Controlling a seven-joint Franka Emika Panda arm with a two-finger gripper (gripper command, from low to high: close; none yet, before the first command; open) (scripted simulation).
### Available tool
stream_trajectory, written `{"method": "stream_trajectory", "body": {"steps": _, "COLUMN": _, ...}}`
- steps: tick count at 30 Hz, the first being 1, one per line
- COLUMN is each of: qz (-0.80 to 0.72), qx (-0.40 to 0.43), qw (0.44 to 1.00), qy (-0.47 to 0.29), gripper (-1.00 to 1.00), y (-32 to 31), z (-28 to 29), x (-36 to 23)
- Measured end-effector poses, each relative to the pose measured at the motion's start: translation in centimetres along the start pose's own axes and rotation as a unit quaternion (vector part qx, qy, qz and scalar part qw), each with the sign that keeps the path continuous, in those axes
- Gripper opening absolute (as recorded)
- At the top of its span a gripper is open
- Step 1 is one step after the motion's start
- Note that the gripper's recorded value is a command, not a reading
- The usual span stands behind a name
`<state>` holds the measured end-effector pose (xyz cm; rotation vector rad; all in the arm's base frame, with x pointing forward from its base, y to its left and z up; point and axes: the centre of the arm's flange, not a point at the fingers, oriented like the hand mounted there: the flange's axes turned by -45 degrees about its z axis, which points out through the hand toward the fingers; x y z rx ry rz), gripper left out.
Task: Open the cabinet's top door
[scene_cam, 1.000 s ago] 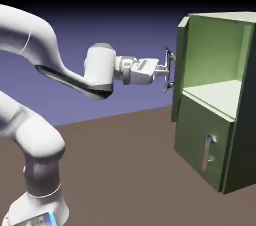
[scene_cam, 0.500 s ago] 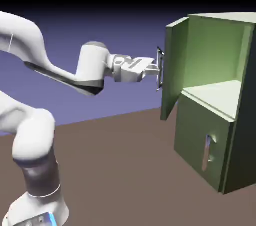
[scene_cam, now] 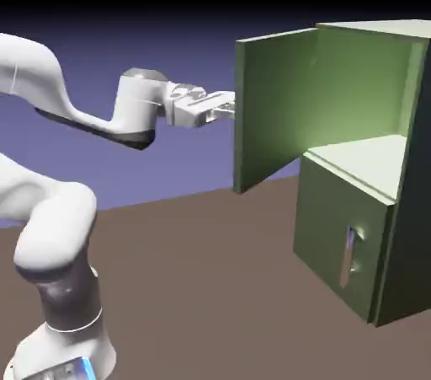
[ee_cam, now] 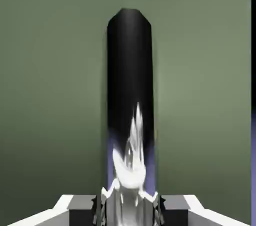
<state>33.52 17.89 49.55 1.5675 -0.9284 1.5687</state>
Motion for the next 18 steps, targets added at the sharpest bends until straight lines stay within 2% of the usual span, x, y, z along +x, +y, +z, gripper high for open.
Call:
{"method": "stream_trajectory", "body": {"steps": 17, "qz": 0.0, "qx": -0.209, "qw": 0.978, "qy": 0.0, "gripper": -1.0, "y": -8.3, "z": -9.5, "x": 0.0}}
{"method": "stream_trajectory", "body": {"steps": 18, "qz": 0.0, "qx": -0.218, "qw": 0.976, "qy": 0.0, "gripper": 1.0, "y": -8.7, "z": -9.8, "x": 0.0}}
